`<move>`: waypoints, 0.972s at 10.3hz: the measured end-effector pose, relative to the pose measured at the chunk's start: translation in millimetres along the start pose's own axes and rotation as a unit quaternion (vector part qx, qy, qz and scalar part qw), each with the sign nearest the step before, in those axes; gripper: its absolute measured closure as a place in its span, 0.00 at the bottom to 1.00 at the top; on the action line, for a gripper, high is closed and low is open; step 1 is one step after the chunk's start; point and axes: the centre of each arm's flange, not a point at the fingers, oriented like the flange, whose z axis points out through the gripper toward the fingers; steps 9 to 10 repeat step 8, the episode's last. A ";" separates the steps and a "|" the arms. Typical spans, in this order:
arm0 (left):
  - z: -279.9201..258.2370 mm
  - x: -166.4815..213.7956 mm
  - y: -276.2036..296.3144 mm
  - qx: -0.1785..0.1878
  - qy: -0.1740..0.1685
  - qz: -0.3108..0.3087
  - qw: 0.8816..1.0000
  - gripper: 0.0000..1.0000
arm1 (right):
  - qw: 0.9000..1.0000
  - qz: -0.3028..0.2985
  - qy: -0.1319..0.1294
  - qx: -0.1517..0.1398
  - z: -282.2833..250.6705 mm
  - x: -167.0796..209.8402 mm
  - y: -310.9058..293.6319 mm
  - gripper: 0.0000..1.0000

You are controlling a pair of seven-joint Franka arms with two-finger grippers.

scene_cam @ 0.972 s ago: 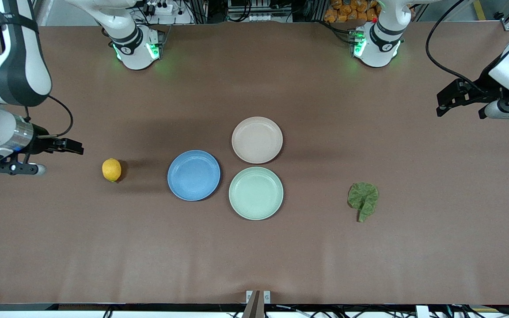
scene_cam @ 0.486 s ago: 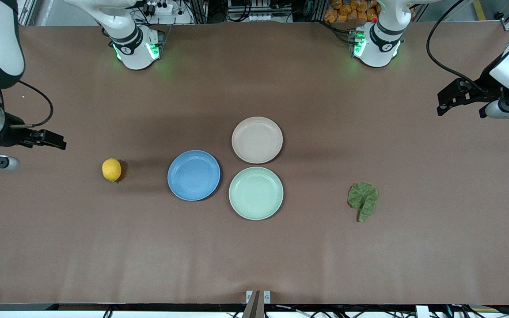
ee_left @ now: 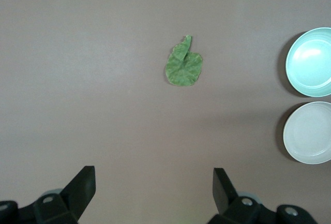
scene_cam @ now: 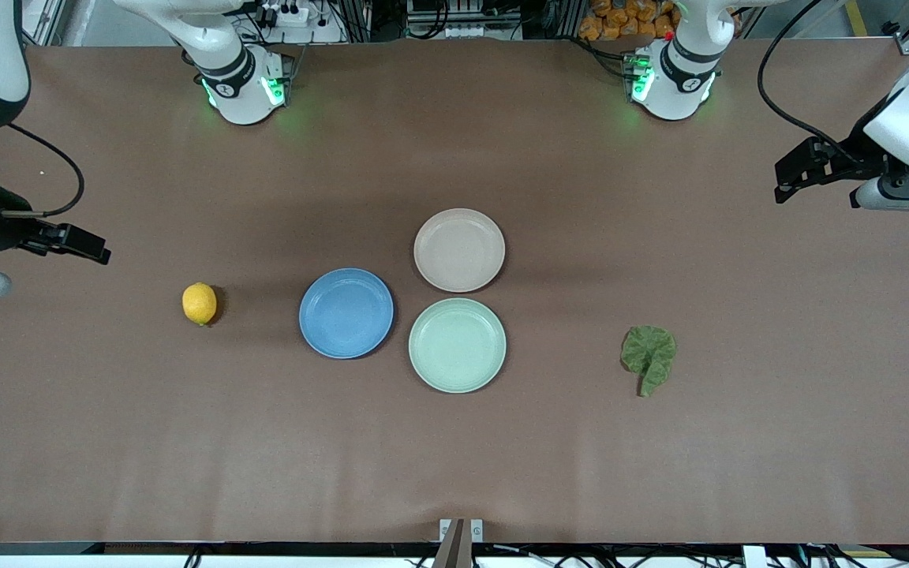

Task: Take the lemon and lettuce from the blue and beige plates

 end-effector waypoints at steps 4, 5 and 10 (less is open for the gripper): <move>-2.3 0.0 -0.1 0.000 0.002 0.000 1.000 0.00 | 1.000 0.003 0.018 0.002 -21.3 -0.4 3.7 0.00; -2.9 0.1 -0.1 0.000 0.003 0.000 1.000 0.00 | 1.000 0.002 0.022 0.003 -27.6 -0.9 3.6 0.00; -3.5 0.1 -0.2 0.000 0.004 0.000 1.000 0.00 | 1.000 -0.006 0.026 0.003 -47.1 -5.5 4.4 0.00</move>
